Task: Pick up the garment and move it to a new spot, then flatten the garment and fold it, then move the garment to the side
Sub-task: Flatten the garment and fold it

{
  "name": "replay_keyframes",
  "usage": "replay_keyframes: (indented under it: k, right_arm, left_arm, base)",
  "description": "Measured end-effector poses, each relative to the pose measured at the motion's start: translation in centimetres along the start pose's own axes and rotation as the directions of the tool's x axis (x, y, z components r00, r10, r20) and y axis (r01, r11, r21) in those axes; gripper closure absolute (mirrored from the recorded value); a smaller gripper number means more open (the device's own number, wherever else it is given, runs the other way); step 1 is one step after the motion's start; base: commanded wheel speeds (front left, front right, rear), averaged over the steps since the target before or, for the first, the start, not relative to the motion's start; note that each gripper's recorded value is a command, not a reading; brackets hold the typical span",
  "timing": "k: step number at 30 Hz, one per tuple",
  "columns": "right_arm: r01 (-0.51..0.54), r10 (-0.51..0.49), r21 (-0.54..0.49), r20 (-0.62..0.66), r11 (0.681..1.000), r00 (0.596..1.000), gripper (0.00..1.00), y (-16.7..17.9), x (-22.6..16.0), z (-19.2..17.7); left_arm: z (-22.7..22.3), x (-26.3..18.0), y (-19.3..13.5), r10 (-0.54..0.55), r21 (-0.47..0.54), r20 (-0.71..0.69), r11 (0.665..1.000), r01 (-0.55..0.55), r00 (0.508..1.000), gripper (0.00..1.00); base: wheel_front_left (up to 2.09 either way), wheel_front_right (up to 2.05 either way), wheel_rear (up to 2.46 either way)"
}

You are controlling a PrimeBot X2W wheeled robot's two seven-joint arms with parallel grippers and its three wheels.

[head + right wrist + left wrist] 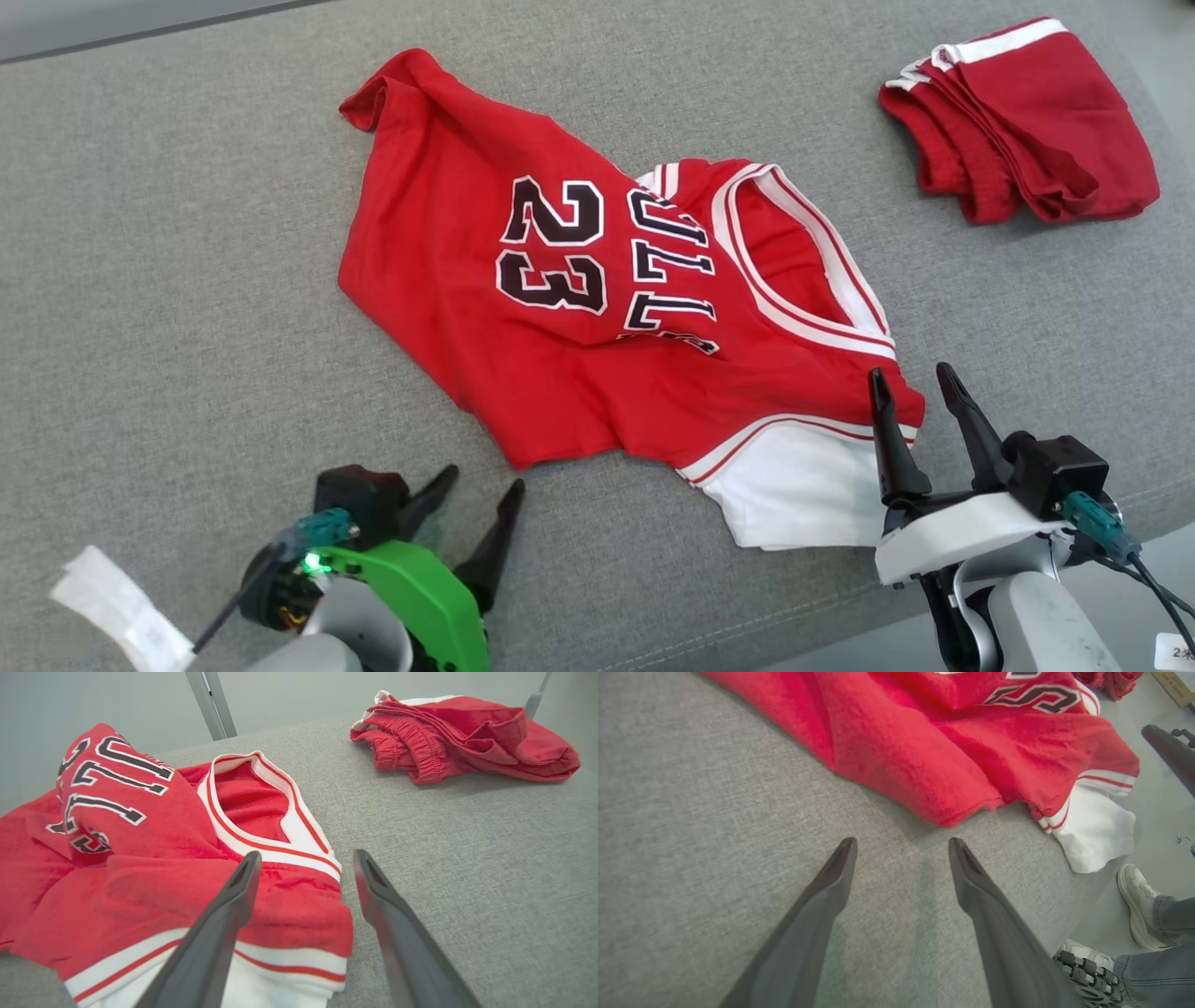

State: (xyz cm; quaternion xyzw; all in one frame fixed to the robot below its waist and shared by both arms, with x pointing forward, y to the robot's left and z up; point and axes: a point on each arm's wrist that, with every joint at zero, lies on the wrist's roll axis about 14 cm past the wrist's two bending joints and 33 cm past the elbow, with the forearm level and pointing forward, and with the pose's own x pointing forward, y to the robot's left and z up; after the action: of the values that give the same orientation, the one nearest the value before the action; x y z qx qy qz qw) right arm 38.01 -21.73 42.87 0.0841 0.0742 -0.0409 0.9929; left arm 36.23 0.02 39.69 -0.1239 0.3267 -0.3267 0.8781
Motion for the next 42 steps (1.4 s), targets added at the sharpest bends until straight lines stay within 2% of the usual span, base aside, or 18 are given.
replay_keyframes:
  k: [6,14,15,17,21,25,26,32,37,42]
  right_arm:
    - [0.0,0.0,-0.005,0.008,1.0,1.0,0.0,-0.1,0.6,0.3]
    - [0.014,-0.014,-0.014,-0.003,1.0,1.0,0.0,-0.6,0.5,-0.1]
    - [0.015,-0.015,-0.014,-0.003,1.0,1.0,0.0,-0.6,0.5,-0.1]
    - [0.014,-0.014,-0.014,-0.004,1.0,1.0,0.0,-0.6,0.4,-0.1]
    - [0.011,-0.011,-0.01,-0.005,1.0,1.0,0.0,-0.4,0.4,-0.2]
    - [0.01,-0.01,-0.002,-0.014,1.0,1.0,0.0,-0.3,0.1,-0.5]
    - [0.01,-0.01,-0.001,-0.017,1.0,1.0,0.0,-0.3,0.0,-0.6]
    - [-0.015,0.015,0.008,-0.035,1.0,0.999,0.0,0.5,-0.2,-1.3]
    - [-0.058,0.058,0.01,-0.04,0.998,0.998,0.0,2.0,0.0,-1.5]
    - [-0.111,0.111,0.008,-0.037,0.994,0.993,0.0,3.7,0.6,-1.5]
  left_arm:
    - [-1.2,1.4,-0.5,-0.01,-0.026,-0.021,1.0,0.009,1.0,0.0]
    - [1.1,3.3,1.6,0.085,-0.029,0.1,0.996,-0.083,0.991,0.0]
    - [1.5,3.4,1.7,0.095,-0.044,0.118,0.995,-0.091,0.988,0.13]
    - [2.2,3.4,1.9,0.11,-0.055,0.158,0.993,-0.102,0.981,1.0]
    - [3.2,3.2,1.7,0.115,-0.045,0.211,0.993,-0.108,0.971,1.0]
    - [4.4,2.1,3.0,0.147,0.089,0.25,0.981,-0.174,0.957,1.0]
    - [4.8,1.6,3.3,0.15,0.146,0.256,0.97,-0.192,0.955,1.0]
    - [6.5,-2.4,4.8,0.211,0.325,0.255,0.9,-0.289,0.944,1.0]
    - [6.7,-6.1,5.0,0.275,0.379,0.238,0.856,-0.35,0.931,1.0]
    - [4.8,-8.7,5.6,0.357,0.366,0.181,0.84,-0.4,0.916,1.0]
  base:
    - [0.0,0.0,0.0]
    - [0.0,0.0,0.0]
    - [0.0,0.0,0.0]
    - [0.0,0.0,0.0]
    - [0.0,0.0,0.0]
    - [0.0,0.0,0.0]
    - [0.0,0.0,0.0]
    - [0.0,0.0,0.0]
    - [0.0,0.0,0.0]
    - [0.0,0.0,0.0]
